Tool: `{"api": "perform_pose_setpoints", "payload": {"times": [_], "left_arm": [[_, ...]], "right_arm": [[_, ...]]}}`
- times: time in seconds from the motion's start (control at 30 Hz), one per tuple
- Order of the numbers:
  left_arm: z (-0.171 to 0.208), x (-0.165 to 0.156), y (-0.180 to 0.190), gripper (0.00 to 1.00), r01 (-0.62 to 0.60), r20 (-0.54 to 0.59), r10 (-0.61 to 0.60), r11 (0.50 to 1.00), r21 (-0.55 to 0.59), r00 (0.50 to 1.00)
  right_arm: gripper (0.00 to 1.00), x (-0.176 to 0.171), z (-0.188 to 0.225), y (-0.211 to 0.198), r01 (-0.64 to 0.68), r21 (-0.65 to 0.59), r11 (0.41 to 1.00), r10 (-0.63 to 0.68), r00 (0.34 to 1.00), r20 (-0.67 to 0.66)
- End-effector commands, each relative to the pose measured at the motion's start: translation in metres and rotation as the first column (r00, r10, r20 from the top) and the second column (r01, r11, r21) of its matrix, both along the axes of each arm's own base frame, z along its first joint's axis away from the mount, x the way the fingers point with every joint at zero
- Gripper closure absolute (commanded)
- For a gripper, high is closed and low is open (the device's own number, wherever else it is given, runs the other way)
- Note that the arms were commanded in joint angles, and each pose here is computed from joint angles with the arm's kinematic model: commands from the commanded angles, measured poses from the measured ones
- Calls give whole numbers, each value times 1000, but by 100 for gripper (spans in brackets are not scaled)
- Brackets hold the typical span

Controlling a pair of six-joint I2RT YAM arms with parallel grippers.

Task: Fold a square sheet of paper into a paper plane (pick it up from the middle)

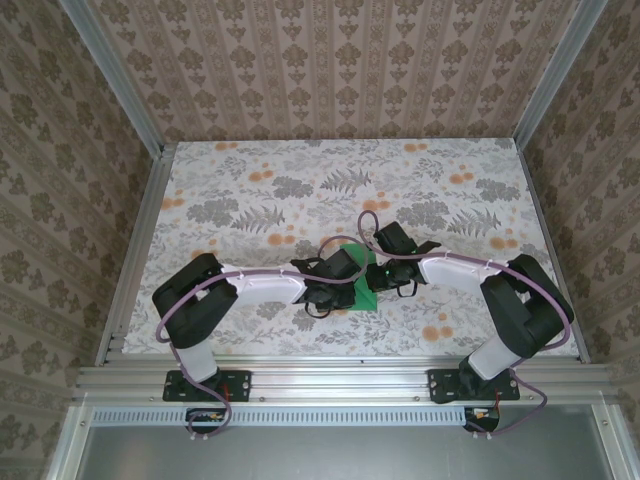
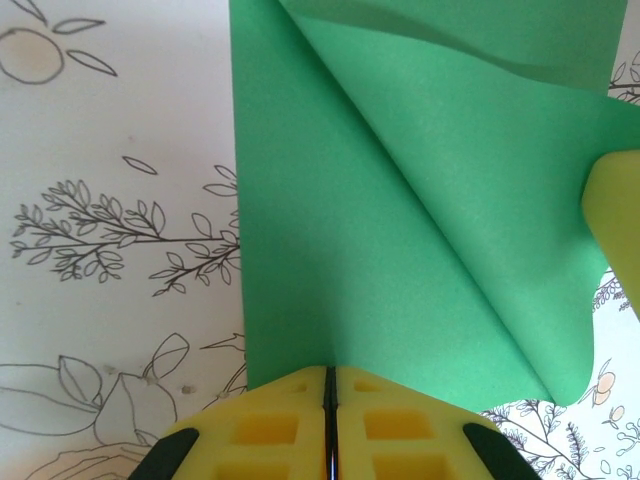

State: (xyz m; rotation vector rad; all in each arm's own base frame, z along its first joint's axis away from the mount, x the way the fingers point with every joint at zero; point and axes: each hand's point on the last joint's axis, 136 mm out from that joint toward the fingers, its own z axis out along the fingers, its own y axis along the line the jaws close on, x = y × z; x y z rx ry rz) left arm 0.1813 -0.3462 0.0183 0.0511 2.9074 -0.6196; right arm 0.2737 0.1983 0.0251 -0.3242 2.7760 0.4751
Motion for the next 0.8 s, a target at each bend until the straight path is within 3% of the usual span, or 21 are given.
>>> {"api": "perform_pose_setpoints", "payload": {"times": [0.0, 0.77], "left_arm": [[-14, -10, 13, 90, 31, -22, -30, 995, 94, 999], [-20, -12, 21, 90, 37, -35, -32, 989, 143, 999]], "right_arm": [[89, -1, -10, -8, 27, -33, 999, -27, 1000, -15], [88, 5, -12, -1, -28, -19, 999, 28, 999, -38]]}}
